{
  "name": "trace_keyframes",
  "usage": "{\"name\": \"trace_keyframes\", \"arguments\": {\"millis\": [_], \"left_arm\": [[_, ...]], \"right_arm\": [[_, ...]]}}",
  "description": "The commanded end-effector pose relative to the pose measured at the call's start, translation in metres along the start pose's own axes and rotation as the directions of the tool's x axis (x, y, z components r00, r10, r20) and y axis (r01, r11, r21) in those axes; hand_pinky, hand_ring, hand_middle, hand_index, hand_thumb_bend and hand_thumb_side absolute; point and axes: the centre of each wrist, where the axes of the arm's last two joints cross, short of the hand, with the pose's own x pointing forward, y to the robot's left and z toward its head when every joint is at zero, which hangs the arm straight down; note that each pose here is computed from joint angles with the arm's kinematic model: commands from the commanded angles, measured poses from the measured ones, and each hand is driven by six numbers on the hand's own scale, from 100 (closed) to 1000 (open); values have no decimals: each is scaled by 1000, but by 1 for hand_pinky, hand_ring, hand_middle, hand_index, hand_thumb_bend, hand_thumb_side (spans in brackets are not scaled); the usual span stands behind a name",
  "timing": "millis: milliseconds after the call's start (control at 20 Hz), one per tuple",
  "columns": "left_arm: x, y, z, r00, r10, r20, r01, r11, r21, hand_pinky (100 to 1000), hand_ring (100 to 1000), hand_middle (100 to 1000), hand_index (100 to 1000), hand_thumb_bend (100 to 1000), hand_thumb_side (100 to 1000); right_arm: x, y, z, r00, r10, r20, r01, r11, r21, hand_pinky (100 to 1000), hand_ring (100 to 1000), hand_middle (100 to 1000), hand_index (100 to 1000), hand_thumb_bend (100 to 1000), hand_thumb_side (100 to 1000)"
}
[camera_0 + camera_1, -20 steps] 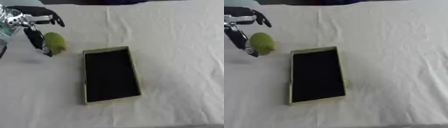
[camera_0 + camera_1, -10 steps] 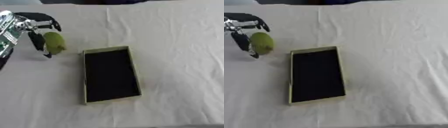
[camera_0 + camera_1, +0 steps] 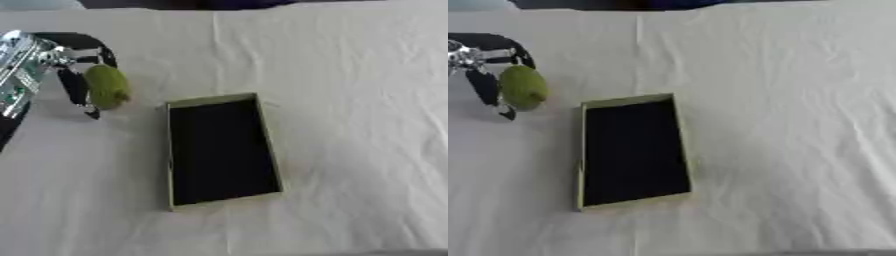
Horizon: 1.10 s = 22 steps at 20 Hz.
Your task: Pick up objects on the table and place them in the box.
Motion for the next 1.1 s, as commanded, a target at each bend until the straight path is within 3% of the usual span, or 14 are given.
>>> {"name": "trace_keyframes", "arguments": {"millis": [50, 300, 350, 400, 700, 850, 1100], "left_arm": [[-5, 14, 6, 999, -20, -38, 22, 998, 65, 781, 784, 751, 806, 746, 100], [-4, 11, 3, 997, -37, -63, 44, 993, 110, 763, 767, 736, 798, 729, 100], [-4, 11, 3, 997, -37, -64, 45, 993, 113, 601, 575, 577, 663, 447, 151], [-4, 15, 5, 997, -35, -71, 44, 990, 137, 589, 561, 539, 650, 644, 100], [3, 22, 14, 994, -24, -107, 53, 962, 269, 497, 462, 432, 516, 598, 100], [8, 22, 13, 992, -43, -122, 80, 945, 317, 413, 380, 335, 351, 610, 100], [11, 25, 20, 994, -44, -95, 80, 906, 416, 387, 356, 315, 352, 668, 100]], "right_arm": [[6, -1, -4, 1000, 18, 13, -19, 1000, 14, 849, 739, 626, 817, 100, 604], [6, -1, -4, 1000, 18, 13, -18, 1000, 12, 849, 739, 626, 817, 100, 603], [6, -1, -4, 1000, 18, 13, -18, 1000, 12, 849, 740, 626, 818, 100, 612], [6, -1, -3, 1000, 18, 11, -18, 1000, 11, 850, 740, 626, 818, 100, 604], [5, -1, -2, 1000, 17, 1, -17, 1000, 8, 851, 741, 625, 819, 100, 604], [5, -1, -1, 1000, 18, 0, -18, 1000, 5, 851, 741, 625, 819, 100, 604], [5, -1, -1, 1000, 19, -2, -19, 1000, 2, 851, 742, 625, 819, 100, 605]]}}
